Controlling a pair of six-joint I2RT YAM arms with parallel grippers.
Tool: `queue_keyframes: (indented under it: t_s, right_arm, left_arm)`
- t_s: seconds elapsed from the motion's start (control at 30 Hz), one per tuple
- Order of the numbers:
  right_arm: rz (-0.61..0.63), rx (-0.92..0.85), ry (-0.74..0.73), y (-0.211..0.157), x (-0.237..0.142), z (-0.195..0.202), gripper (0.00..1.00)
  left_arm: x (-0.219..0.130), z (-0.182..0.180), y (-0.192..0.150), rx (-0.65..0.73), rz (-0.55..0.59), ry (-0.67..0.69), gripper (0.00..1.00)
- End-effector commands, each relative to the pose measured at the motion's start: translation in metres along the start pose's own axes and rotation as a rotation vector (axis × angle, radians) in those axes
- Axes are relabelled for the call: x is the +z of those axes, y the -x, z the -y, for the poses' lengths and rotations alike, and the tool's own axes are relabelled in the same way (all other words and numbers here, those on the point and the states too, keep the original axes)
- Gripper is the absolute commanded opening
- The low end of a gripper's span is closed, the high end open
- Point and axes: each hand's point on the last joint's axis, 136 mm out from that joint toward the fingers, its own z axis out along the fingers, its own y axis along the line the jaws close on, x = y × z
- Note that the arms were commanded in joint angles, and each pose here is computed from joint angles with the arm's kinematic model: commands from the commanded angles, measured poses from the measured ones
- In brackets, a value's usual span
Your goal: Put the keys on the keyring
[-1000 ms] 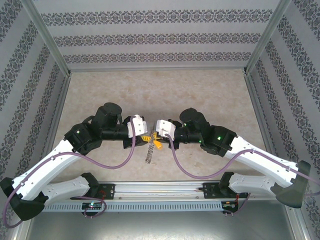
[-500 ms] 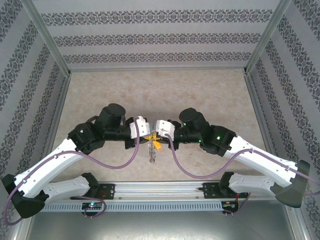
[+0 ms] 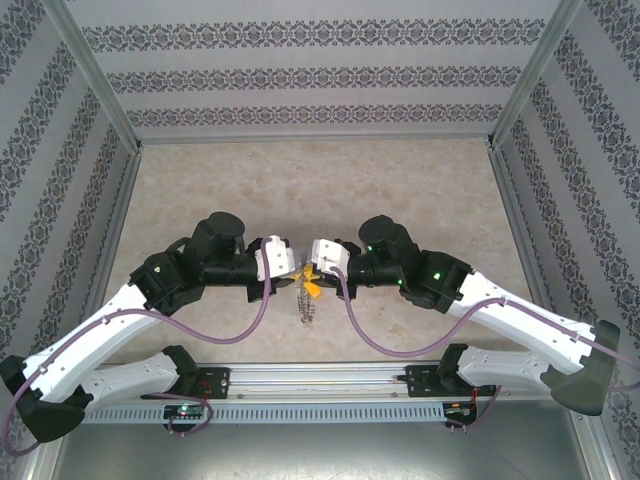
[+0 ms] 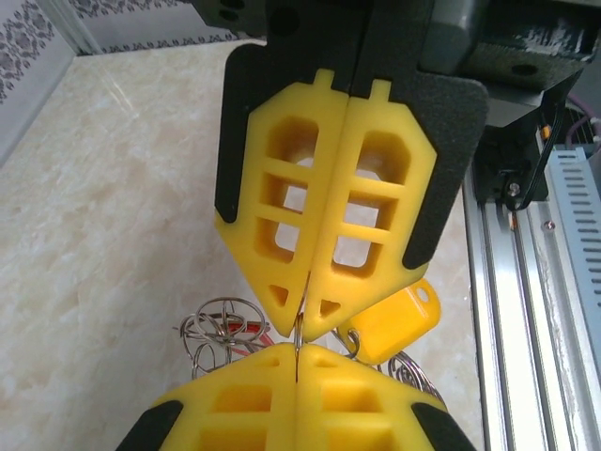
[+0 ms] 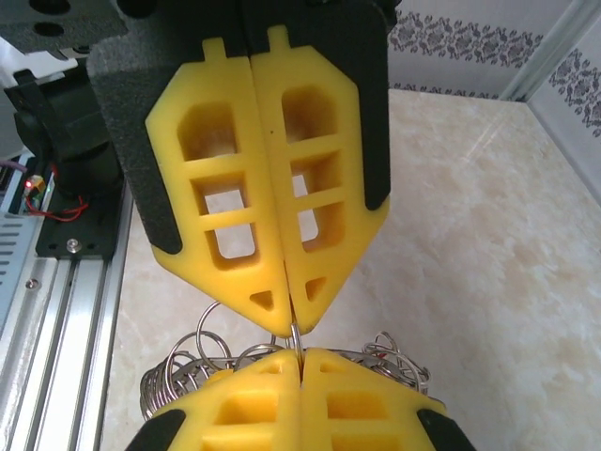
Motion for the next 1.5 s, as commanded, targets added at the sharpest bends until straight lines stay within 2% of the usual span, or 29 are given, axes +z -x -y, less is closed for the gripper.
queue_keyframes:
  t_s: [0.0, 0.43, 0.7, 0.9, 1.3, 1.47]
  right_arm:
    - [0.089, -0.018, 0.015, 0.019, -0.005, -0.004, 0.03]
    - [0.127, -0.032, 0.033, 0.017, -0.011, -0.013, 0.09]
    - [0.143, -0.025, 0.011, 0.016, -0.015, -0.01, 0.18]
    - [0.156, -0.012, 0.003, 0.014, -0.019, -0.008, 0.14]
    - [0.17, -0.019, 0.016, 0.013, -0.022, -0.011, 0.17]
    - [0.17, -0.019, 0.019, 0.013, -0.021, -0.012, 0.1]
  left_arm:
    - [-0.007, 0.007, 0.027, -0.003, 0.134, -0.024, 0.0]
    - [-0.011, 0.014, 0.038, -0.015, 0.217, -0.064, 0.0]
    - [-0.013, 0.019, 0.043, -0.022, 0.26, -0.089, 0.0]
    - [-0.016, 0.022, 0.046, -0.023, 0.286, -0.098, 0.0]
    - [-0.021, 0.019, 0.049, -0.034, 0.323, -0.092, 0.0]
    - [-0.023, 0.019, 0.05, -0.036, 0.333, -0.093, 0.0]
